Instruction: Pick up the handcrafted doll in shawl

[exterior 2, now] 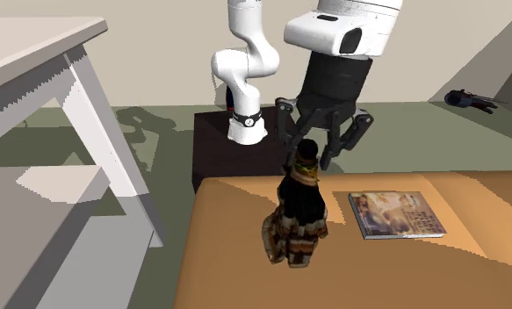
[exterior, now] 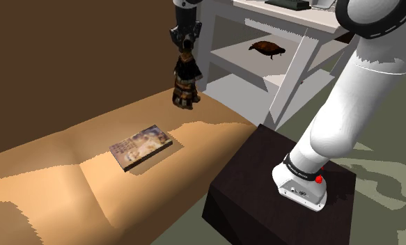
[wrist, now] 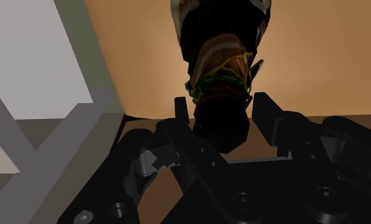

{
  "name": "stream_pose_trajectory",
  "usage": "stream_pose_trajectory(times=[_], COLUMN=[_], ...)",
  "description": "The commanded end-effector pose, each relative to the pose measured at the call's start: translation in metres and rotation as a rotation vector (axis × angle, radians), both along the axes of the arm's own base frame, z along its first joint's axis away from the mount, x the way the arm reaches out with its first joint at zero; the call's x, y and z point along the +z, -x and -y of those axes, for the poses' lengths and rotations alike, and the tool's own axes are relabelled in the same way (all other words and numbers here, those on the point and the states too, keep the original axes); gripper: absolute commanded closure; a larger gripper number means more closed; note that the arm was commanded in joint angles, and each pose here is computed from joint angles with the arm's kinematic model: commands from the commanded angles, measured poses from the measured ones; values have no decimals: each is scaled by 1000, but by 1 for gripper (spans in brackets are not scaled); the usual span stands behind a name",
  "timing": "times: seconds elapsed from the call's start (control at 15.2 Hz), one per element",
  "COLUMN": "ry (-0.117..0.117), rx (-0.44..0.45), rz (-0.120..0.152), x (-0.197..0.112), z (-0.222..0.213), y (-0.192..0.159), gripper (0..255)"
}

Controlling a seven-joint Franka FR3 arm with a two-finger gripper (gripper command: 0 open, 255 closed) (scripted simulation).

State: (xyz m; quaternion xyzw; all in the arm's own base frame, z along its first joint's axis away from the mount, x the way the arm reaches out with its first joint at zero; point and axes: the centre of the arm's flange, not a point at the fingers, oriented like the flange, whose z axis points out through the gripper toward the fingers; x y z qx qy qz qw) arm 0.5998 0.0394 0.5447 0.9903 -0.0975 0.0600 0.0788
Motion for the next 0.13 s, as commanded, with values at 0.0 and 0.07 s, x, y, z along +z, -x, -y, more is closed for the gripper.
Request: stream_pose_trajectory(times=[0.0, 0.07], ry=[0, 0], rx=[0, 0], rz=[2, 2], x=[7, 7], z=[-1, -1], y=[1, 1], gripper=[255, 255])
